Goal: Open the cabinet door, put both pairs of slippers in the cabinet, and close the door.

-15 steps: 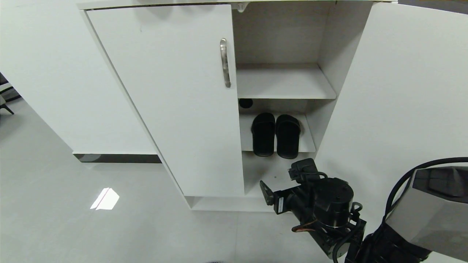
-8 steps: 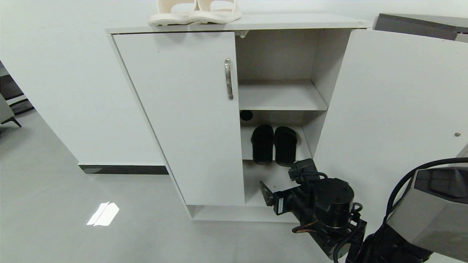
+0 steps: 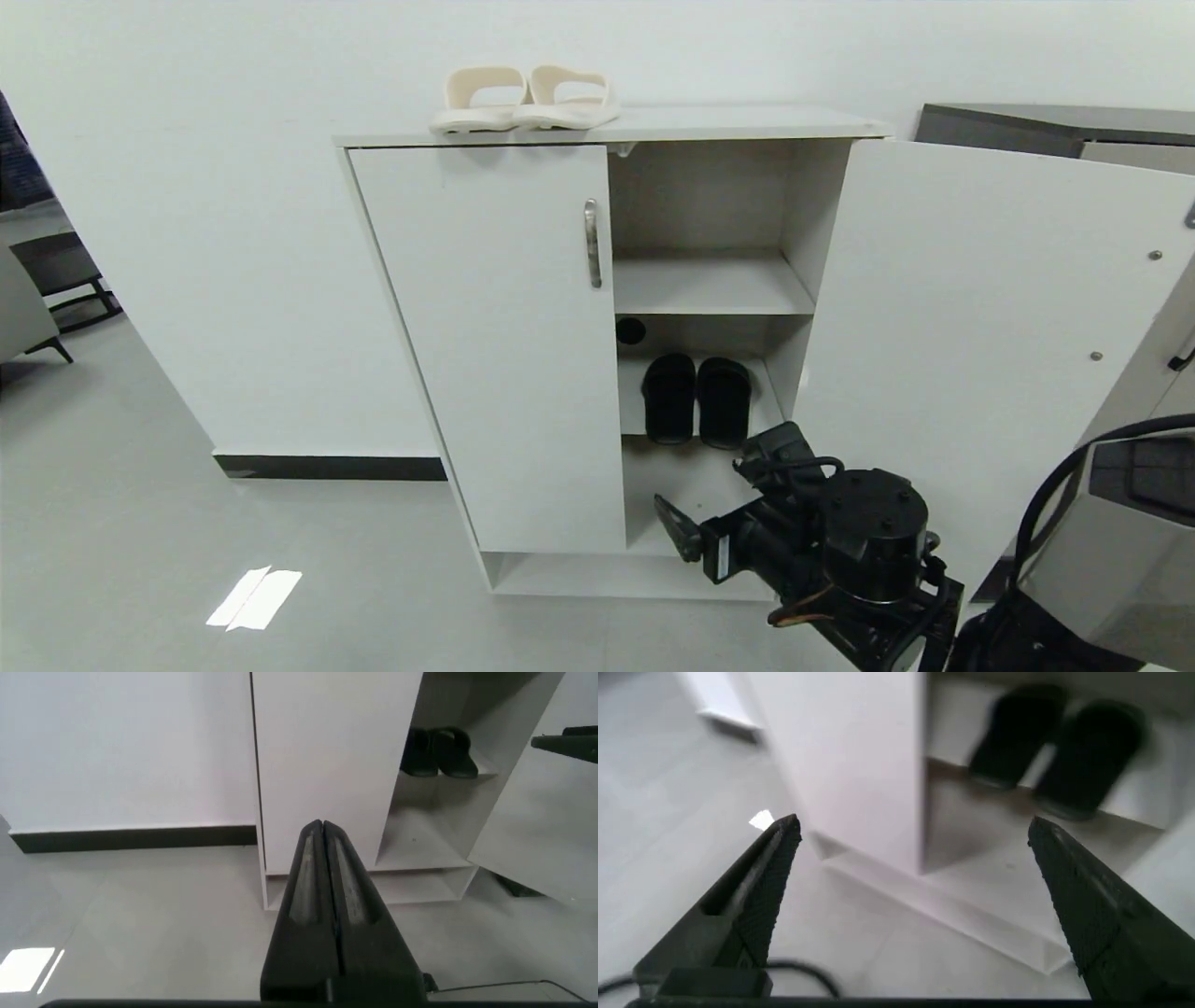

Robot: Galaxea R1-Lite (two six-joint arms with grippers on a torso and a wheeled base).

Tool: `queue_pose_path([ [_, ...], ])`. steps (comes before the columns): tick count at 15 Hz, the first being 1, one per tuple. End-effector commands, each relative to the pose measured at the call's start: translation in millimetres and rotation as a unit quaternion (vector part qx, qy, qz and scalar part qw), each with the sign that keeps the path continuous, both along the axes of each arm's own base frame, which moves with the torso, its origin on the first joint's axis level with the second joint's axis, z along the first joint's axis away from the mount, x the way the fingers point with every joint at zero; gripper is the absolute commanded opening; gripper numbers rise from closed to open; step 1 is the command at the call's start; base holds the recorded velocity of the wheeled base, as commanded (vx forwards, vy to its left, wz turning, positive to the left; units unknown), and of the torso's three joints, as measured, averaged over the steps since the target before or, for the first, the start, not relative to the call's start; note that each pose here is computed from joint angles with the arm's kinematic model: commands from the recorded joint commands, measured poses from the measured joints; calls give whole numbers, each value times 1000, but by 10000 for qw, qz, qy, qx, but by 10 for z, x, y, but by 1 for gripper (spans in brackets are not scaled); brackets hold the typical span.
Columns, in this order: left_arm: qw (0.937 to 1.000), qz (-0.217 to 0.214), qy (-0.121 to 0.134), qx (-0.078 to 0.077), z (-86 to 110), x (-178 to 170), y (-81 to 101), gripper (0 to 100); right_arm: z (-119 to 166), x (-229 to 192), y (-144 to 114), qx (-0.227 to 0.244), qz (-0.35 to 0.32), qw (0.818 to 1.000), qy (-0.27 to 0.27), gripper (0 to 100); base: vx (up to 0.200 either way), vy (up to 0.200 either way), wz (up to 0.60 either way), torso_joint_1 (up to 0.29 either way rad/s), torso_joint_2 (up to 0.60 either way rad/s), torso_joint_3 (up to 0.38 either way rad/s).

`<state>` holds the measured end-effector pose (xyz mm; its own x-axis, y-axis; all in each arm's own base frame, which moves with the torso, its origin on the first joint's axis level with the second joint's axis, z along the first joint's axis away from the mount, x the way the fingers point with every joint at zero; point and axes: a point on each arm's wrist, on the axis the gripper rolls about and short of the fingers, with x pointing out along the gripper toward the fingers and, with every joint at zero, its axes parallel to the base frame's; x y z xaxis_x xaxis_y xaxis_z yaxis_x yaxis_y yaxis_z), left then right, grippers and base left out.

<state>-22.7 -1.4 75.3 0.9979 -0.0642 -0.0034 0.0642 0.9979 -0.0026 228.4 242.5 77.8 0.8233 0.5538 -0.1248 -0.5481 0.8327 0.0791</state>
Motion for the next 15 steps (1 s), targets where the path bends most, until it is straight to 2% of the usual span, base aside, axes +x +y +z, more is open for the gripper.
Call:
queue_pose_path([
  [1, 10000, -1, 1, 81, 0, 1, 0, 0, 111, -205, -132, 123, 677, 9975, 134, 100, 0, 0, 0, 2, -2, 144],
  [3, 9999, -1, -1, 104, 0, 1, 0, 0, 201, -358, -233, 433, 1399, 9884, 410, 100, 0, 0, 0, 1, 1, 28],
  [6, 10000, -1, 2, 65, 0, 1, 0, 0, 216, -496, -347, 473, 2073, 9753, 597, 100, 0, 0, 0, 0, 0, 0],
  [7, 10000, -1, 2, 58, 0, 1, 0, 0, 202, -495, -351, 456, 2078, 9751, 624, 100, 0, 0, 0, 0, 0, 0],
  [15, 10000, -1, 2, 58, 0, 1, 0, 0, 110, -523, -427, 418, 2044, 9767, 501, 100, 0, 200, 0, 5, 1, 5],
])
